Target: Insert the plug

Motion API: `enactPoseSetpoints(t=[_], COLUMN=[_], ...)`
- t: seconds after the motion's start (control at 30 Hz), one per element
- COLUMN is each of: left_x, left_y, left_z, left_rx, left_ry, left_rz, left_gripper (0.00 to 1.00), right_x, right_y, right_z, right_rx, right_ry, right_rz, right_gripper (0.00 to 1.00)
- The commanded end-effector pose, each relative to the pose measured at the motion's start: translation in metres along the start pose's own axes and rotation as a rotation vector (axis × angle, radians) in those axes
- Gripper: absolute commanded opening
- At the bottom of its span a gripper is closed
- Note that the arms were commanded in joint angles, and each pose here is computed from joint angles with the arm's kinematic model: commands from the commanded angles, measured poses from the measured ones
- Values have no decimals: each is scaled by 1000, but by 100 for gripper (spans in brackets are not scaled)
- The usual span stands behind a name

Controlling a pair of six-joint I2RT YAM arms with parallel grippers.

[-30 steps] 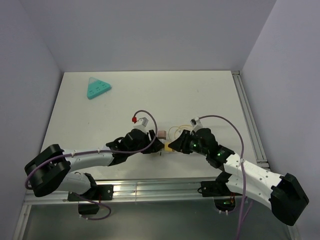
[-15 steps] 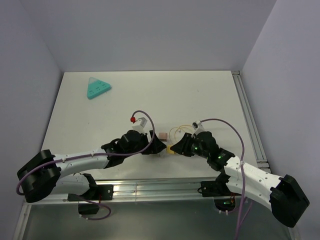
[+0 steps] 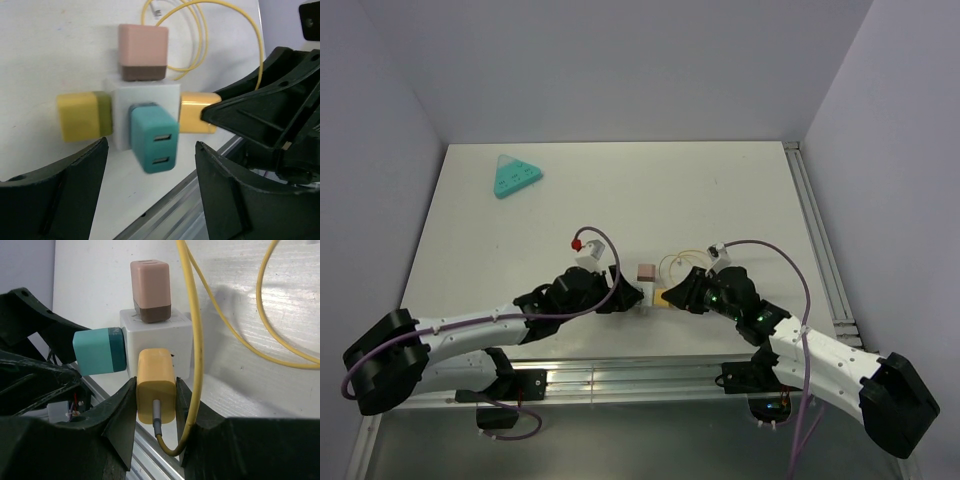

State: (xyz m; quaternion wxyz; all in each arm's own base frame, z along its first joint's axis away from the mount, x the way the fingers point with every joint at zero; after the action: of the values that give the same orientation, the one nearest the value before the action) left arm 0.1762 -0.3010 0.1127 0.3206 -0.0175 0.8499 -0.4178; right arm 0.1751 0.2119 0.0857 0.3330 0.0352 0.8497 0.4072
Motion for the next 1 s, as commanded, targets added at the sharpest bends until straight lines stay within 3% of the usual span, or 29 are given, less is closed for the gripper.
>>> enactPoseSetpoints(t=[0.0,0.23,0.27,0.37,0.53,0.7,0.97], left_x=[-11,-28,-27,-26,-17,-11,-16], left_y=[4,21,25,34,49,38,28], left_z=[-11,-44,-45,-41,-15,9,14], left_rx=[7,17,6,-20,-76,-33,26], left_ry=[-84,-241,-241,-211,-111,-45,-72], left_rz=[-6,-59,-68,-80,-80,-48,-43], left_gripper=[74,35,22,1,0,0,0], right_x=[-6,-9,-9,-9,-8,-6,-4], right_y=[-6,-6,-6,-7,-10,-11,-16], right_z=[2,1,1,2,5,7,8], right_rx=[6,6,6,8,20,1,1], right_ry=[-45,-56,-57,-60,-46,-43,-34], right_rz=[-26,-26,-25,-20,-12,-6,13], right_gripper=[0,0,0,0,0,0,0])
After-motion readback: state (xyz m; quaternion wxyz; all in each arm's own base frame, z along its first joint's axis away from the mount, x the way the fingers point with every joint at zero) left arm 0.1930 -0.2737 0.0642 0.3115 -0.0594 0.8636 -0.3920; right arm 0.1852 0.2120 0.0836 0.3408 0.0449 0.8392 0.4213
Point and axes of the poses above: each gripper's point midway between its finger pads, its own z axis out along the fingers, its own y axis along the line the jaws close on, x = y × z, the point moved 1 cm from there along -z, back along the fingers, and after that the axes turned 3 degrees about -z, right-handed, at the moved point
